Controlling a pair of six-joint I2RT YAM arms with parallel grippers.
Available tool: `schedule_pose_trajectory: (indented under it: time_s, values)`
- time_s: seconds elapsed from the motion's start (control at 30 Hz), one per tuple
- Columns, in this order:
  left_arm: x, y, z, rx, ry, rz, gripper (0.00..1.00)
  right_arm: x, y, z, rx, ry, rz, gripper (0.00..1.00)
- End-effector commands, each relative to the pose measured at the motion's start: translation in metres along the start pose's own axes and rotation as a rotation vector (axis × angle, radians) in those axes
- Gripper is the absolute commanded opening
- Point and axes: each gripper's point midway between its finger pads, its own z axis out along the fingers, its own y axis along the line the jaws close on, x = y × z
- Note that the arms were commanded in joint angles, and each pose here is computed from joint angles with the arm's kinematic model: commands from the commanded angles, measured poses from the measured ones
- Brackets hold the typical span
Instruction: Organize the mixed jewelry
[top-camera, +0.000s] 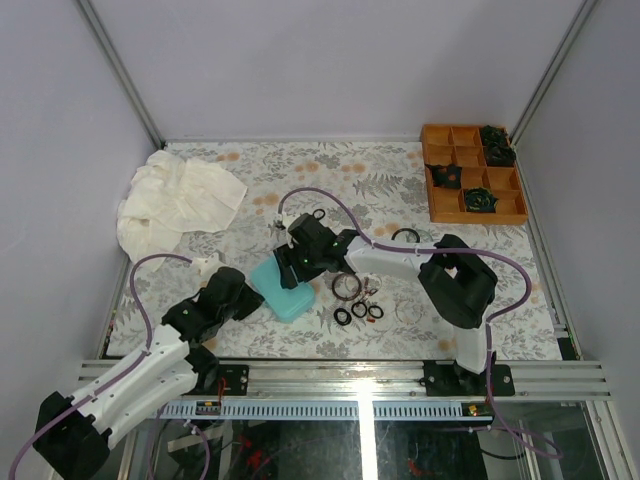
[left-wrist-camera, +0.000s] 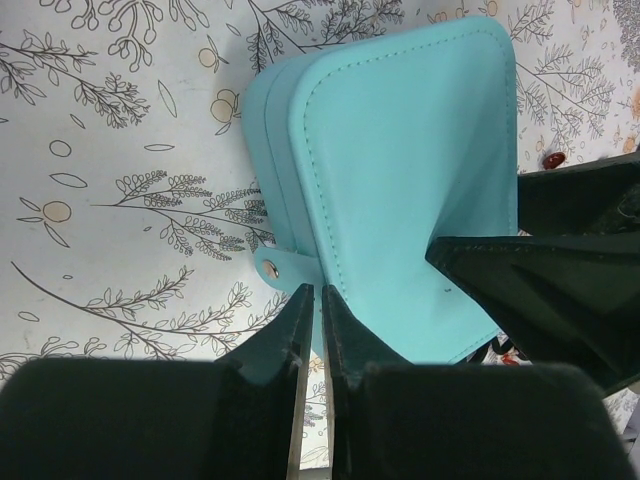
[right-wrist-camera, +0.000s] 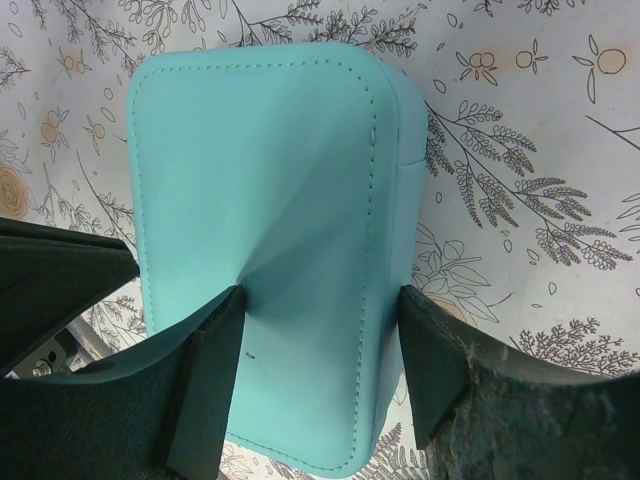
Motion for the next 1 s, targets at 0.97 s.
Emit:
schedule_pose_trajectory:
  time_s: [0.97]
  values:
    - [-0.047, -0.037, 0.055, 0.002, -0.117, 0.077, 0.06, -0.006, -0.048, -0.033, 0.159, 0.015, -0.032, 0.7]
